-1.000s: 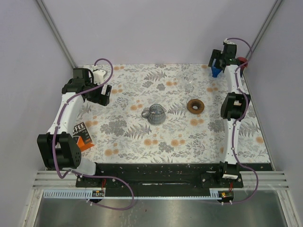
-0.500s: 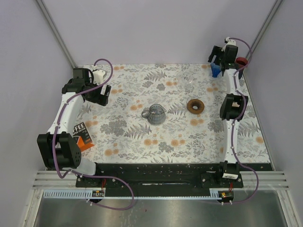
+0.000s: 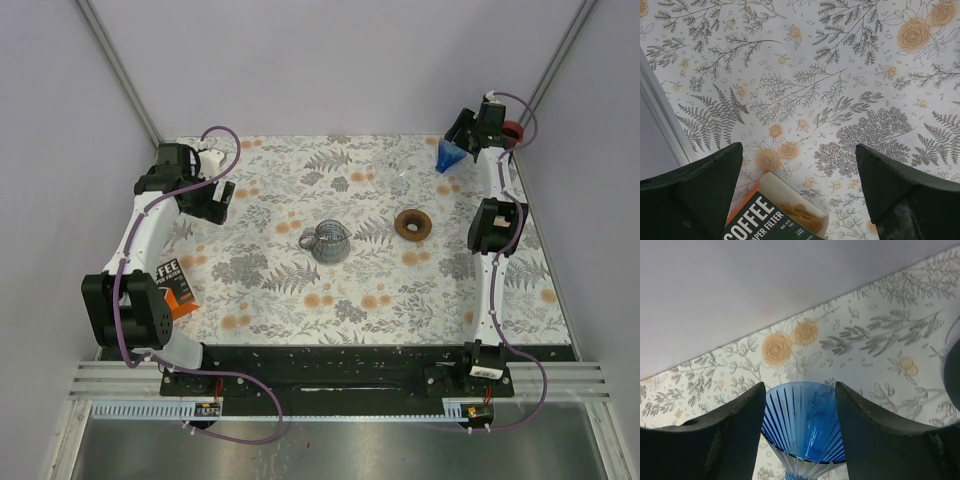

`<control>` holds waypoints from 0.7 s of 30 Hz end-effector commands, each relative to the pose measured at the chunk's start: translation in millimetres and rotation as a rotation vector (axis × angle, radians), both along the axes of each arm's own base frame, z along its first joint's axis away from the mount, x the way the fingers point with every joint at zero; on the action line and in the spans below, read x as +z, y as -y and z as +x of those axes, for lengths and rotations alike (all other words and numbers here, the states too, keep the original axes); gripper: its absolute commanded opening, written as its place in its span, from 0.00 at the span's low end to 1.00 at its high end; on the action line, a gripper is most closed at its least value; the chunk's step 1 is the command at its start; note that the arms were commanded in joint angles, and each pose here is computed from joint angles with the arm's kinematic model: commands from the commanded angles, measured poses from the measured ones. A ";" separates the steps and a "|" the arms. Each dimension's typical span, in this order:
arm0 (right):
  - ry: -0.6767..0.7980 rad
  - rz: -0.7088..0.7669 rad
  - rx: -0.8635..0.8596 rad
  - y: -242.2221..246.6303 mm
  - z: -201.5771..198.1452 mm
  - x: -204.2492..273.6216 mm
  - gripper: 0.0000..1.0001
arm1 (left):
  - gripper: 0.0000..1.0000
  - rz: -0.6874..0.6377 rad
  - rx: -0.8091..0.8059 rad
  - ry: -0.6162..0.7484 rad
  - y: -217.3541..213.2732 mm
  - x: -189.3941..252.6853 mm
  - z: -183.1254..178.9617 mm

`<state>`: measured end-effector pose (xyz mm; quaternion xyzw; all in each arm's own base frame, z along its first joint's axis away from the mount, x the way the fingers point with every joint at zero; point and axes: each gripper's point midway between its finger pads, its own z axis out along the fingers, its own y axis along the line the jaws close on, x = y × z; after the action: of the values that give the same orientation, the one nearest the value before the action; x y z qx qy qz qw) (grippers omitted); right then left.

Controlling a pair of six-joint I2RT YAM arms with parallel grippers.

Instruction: Place the coffee filter in the dripper

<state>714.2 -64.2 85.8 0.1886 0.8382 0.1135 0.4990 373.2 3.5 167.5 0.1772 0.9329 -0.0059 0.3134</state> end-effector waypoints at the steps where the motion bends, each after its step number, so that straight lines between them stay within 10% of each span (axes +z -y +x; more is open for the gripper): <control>1: -0.076 0.049 0.071 -16.2 -34.0 41.4 0.64 | 0.99 0.016 0.003 0.083 -2.8 27.1 8.0; 13: -0.316 0.119 0.292 -67.7 -101.0 10.4 0.36 | 0.99 0.002 -0.015 0.114 1.8 37.6 -0.3; 21: -0.404 0.099 0.297 -80.4 -162.4 7.2 0.36 | 0.99 -0.016 -0.022 0.117 4.8 39.2 1.7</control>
<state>580.3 5.9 53.2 0.1277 0.9343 0.1883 0.2745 369.5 1.8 187.2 0.1792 0.9233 -0.0042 0.3397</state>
